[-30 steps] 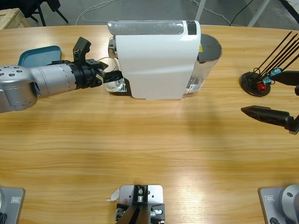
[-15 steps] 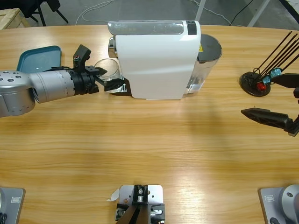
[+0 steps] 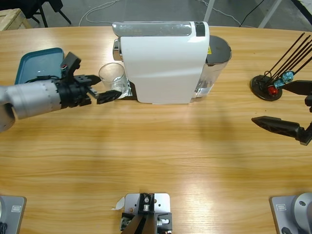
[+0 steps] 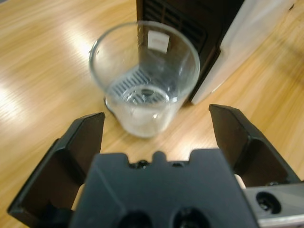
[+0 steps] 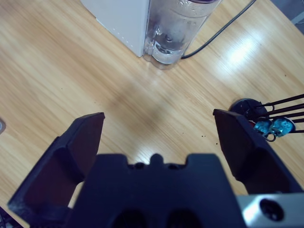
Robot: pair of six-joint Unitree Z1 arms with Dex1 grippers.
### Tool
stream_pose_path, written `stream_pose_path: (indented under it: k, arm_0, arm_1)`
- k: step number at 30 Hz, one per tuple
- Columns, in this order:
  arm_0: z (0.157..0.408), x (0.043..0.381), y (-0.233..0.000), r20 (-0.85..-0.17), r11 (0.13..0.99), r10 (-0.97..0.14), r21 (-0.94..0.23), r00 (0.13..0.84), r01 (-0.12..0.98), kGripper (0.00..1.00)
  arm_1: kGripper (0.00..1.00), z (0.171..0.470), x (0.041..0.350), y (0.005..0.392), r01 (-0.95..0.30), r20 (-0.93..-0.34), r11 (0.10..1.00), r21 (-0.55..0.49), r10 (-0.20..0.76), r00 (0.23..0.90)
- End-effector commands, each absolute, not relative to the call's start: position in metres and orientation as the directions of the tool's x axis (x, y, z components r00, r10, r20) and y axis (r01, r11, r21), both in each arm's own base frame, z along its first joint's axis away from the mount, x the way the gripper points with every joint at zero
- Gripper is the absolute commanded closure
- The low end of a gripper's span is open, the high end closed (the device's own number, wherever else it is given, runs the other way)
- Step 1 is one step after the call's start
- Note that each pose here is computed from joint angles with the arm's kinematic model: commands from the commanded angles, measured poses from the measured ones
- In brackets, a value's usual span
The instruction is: Pour coffee
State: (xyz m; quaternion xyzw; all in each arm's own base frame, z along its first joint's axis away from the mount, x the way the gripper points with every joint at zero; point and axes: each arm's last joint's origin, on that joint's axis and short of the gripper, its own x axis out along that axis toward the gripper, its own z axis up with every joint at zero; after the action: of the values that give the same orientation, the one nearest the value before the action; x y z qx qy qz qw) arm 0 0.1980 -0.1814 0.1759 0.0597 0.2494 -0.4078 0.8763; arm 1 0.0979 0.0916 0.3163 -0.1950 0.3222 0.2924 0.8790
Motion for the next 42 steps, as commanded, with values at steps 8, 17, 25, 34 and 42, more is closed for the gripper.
stream_pose_path:
  k: [8,17,25,34,42]
  arm_0:
    - [0.319,0.169,-0.146,-0.583,0.719,-0.592,-0.07,0.557,0.691,0.049]
    - [0.345,0.167,-0.136,-0.678,0.732,-0.526,-0.053,0.513,0.679,0.064]
    - [0.314,0.118,-0.09,-0.69,0.779,-0.432,0.039,0.581,0.625,0.068]
    - [0.3,0.119,-0.09,-0.686,0.804,-0.418,0.027,0.595,0.595,0.069]
    - [0.278,0.129,-0.098,-0.723,0.807,-0.401,0.013,0.563,0.59,0.073]
  arm_1:
    - [0.0,0.31,0.091,0.084,-0.642,-0.671,0.753,-0.144,0.403,0.622]
    - [0.115,0.308,0.092,0.085,-0.638,-0.663,0.758,-0.136,0.409,0.627]
    - [0.37,0.346,0.127,0.101,-0.582,-0.652,0.806,-0.112,0.382,0.655]
    - [1.0,0.392,0.231,0.15,-0.557,-0.7,0.829,-0.056,0.365,0.614]
    - [1.0,0.407,0.273,0.166,-0.559,-0.743,0.823,-0.1,0.312,0.592]
